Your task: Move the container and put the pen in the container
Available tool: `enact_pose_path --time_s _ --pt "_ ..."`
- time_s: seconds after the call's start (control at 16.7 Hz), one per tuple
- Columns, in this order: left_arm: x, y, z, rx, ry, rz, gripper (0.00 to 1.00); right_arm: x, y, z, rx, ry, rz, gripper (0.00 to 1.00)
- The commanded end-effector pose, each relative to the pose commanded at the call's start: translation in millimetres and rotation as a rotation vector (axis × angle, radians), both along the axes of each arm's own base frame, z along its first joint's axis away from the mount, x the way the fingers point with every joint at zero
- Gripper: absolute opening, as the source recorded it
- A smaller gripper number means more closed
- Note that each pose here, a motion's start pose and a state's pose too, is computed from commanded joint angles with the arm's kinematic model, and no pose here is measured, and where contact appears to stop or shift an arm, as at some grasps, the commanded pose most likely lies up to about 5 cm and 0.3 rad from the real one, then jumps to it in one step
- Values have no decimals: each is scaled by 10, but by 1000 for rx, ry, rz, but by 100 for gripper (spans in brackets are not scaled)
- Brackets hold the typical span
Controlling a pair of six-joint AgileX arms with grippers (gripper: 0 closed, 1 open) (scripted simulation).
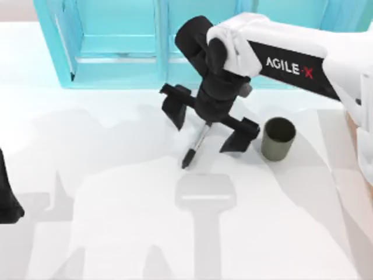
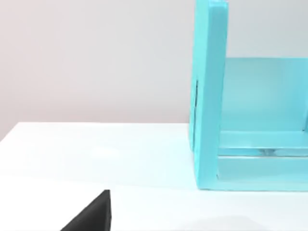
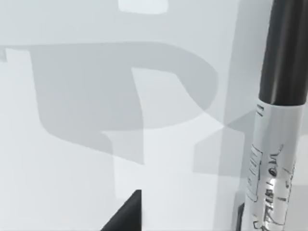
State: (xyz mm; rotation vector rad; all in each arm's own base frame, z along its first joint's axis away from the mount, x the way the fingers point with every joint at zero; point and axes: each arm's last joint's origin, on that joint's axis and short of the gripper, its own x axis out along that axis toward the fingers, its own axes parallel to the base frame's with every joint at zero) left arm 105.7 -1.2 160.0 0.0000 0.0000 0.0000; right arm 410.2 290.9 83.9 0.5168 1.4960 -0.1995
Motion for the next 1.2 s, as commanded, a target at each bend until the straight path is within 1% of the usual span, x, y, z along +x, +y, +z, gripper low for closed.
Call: enact_pose_path --time_s 0.42,0.48,0.9,0.96,1.08,1.2 --pt "0 0 0 0 0 0 100 0 0 0 0 0 0 2" --pt "0 0 0 0 0 0 100 0 0 0 0 0 0 0" --pt "0 0 0 0 0 0 100 0 0 0 0 0 0 0" --pt "0 0 0 0 0 0 100 -58 -112 342 -41 -16 20 0" --pt "0 0 0 0 0 0 100 -90 -105 365 -41 -11 22 0" --pt "0 0 0 0 0 0 100 -172 -113 478 -43 -8 12 0"
